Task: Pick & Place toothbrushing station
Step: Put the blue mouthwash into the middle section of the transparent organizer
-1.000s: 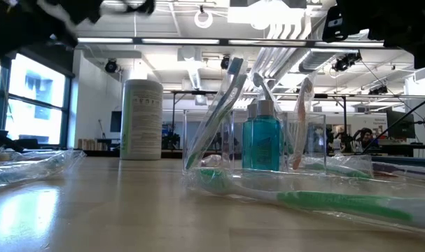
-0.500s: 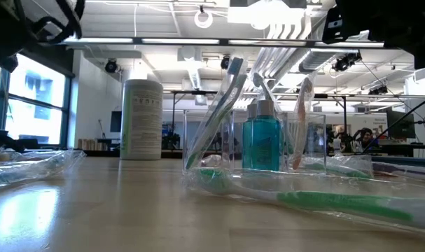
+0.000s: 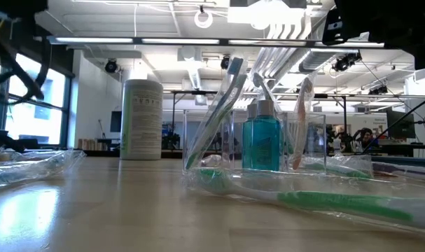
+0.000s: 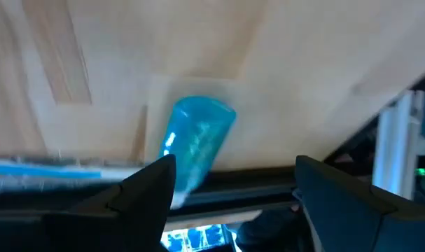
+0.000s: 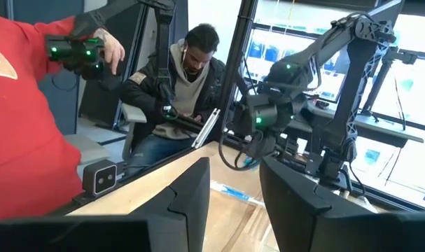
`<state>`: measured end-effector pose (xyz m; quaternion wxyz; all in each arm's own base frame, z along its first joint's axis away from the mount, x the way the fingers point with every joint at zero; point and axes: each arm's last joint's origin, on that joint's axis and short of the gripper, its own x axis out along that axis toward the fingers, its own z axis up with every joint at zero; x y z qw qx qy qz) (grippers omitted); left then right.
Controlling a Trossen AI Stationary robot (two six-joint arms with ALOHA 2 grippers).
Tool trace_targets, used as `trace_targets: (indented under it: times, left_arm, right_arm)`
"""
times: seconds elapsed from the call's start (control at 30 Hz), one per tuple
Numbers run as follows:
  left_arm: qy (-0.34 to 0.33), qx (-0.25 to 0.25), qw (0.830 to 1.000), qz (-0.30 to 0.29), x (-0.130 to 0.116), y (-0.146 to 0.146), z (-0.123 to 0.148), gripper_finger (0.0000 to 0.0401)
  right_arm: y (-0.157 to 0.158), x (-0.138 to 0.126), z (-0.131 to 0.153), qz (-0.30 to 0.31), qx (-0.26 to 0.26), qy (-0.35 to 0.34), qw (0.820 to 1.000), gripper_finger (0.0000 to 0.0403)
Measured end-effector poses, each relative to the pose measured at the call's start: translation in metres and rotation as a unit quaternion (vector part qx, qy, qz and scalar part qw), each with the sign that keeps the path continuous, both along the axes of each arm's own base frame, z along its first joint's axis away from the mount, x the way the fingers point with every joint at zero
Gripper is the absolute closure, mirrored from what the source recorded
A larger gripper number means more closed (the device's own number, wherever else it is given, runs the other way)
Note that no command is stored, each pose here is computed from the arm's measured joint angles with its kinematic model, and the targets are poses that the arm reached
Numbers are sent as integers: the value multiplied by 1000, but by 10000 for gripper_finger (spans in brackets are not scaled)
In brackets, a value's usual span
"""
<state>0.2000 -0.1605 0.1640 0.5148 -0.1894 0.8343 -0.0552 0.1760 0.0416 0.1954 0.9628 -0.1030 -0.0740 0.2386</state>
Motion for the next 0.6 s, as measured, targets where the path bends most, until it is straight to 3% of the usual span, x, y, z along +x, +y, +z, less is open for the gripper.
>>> trace_targets:
  times: [0.43, 0.6]
  left_arm:
    - [17, 47, 998, 24, -19, 15, -33, 114]
    - [20, 34, 999, 32, -24, 18, -42, 114]
  right_arm:
    - [0, 0, 0, 0, 0, 0, 1000, 284]
    - [0, 0, 0, 1, 8, 5, 1000, 284]
